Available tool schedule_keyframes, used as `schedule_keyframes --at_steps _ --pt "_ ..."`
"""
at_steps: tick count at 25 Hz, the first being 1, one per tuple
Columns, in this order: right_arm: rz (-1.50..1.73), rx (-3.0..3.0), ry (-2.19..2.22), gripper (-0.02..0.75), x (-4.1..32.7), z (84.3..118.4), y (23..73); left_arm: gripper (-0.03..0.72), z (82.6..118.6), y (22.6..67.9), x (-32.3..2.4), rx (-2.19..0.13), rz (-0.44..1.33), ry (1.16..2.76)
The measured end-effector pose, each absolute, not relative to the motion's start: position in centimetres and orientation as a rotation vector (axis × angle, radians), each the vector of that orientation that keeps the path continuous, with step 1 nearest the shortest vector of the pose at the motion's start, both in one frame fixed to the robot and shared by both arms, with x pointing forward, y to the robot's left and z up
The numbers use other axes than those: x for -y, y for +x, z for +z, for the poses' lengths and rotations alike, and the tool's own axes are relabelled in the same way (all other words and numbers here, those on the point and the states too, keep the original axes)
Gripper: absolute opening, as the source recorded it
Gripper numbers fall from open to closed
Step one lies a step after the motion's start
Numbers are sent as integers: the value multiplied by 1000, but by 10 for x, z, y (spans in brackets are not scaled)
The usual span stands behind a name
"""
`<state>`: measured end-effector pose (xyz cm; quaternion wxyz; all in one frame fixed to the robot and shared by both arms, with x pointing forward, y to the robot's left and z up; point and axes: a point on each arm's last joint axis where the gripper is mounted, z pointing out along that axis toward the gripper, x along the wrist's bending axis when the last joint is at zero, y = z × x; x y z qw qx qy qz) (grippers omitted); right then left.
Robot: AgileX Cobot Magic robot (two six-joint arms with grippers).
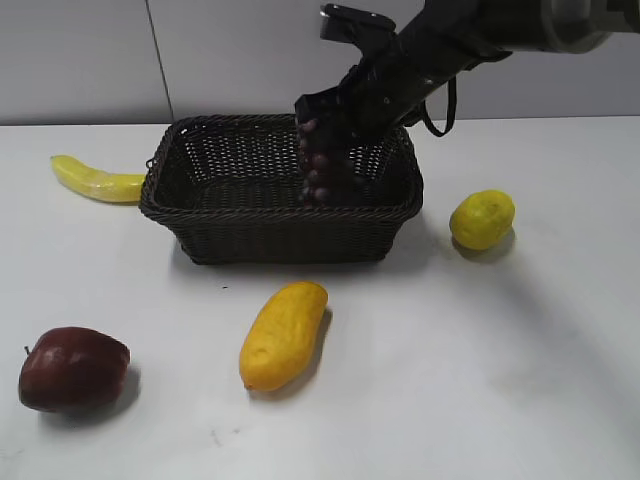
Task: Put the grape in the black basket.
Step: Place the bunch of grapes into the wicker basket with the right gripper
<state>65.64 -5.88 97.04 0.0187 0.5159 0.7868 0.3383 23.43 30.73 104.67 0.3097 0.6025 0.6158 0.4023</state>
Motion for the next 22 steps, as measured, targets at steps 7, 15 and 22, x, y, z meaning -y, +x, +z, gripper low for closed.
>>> schedule_keyframes --at_steps 7,15,22 --pt "945 -2543 1569 629 61 967 650 228 1047 234 -307 -1627 1063 1592" --pt "906 -2526 1579 629 79 1018 667 228 1047 234 -307 -1627 1063 1592" --pt "515 -2433 1574 613 142 1049 681 228 1047 234 -307 -1627 1063 1592"
